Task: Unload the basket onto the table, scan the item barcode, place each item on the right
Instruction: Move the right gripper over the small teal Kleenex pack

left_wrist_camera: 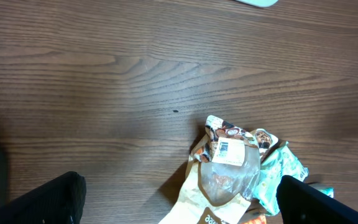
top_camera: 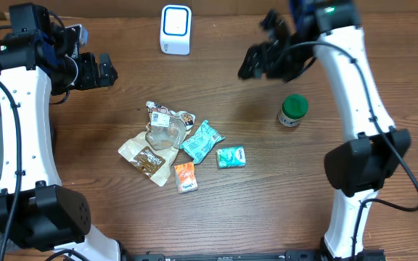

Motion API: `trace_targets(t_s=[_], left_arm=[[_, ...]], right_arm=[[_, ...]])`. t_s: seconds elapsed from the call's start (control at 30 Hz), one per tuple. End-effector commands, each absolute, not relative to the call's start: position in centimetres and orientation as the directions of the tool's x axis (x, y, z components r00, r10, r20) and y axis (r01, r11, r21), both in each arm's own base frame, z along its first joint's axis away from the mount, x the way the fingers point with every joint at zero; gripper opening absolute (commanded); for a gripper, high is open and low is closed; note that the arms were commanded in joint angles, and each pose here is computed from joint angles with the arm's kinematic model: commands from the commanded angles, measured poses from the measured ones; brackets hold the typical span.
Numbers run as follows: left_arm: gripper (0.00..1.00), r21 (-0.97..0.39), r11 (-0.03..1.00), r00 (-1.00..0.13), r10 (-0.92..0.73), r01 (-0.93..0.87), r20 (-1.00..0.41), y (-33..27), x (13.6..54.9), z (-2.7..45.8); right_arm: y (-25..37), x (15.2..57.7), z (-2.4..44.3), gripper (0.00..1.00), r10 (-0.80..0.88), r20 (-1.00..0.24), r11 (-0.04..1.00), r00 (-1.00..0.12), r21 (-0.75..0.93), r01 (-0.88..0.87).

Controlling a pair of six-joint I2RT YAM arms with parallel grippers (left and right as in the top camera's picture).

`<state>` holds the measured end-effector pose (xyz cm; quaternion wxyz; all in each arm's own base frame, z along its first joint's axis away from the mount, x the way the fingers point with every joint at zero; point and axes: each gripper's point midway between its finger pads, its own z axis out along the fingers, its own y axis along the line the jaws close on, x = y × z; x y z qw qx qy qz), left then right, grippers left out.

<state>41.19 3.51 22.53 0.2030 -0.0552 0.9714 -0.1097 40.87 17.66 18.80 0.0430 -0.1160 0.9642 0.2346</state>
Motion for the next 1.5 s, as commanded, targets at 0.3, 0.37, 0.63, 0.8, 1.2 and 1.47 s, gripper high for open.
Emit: trace_targets(t_s=[0.3, 0.37, 0.63, 0.8, 1.2, 1.47], left_arm=[[1.00, -0.241, 0.970, -0.915, -0.131, -0.039, -0.381, 3.1, 41.4, 22.3], [1.00, -0.241, 0.970, -0.915, -0.131, -0.039, -0.381, 3.1, 41.4, 22.3], [1.00, -0.241, 0.970, -0.915, -0.131, -0.039, -0.381, 3.1, 41.4, 22.3], [1.00, -0.241, 0.970, -0.915, -0.131, -0.039, -0.381, 3.1, 41.4, 22.3], [1.00, -0.241, 0.970, -0.915, -0.131, -0.039, -0.380, 3.1, 41.4, 22.3], [1.00, -0.241, 0.970, -0.915, -0.131, -0.039, -0.381, 3.1, 41.4, 22.3]], right_arm=[[20.2, 30.6, 8.3, 0.26, -0.499, 0.207, 0.864, -0.842, 0.200, -0.462], [20.7, 29.0, 7.8, 0.08, -0.517, 0.249, 0.854, -0.819, 0.212, -0.475], [22.3, 23.8, 5.8, 0.04, -0.581, 0.357, 0.814, -0.731, 0.238, -0.530], [23.5, 22.5, 5.0, 0.04, -0.619, 0.355, 0.785, -0.701, 0.242, -0.570], [24.6, 23.0, 1.8, 0.15, -0.647, 0.275, 0.763, -0.711, 0.245, -0.599], [24.5, 26.9, 0.9, 0.28, -0.530, 0.175, 0.848, -0.830, 0.102, -0.520]])
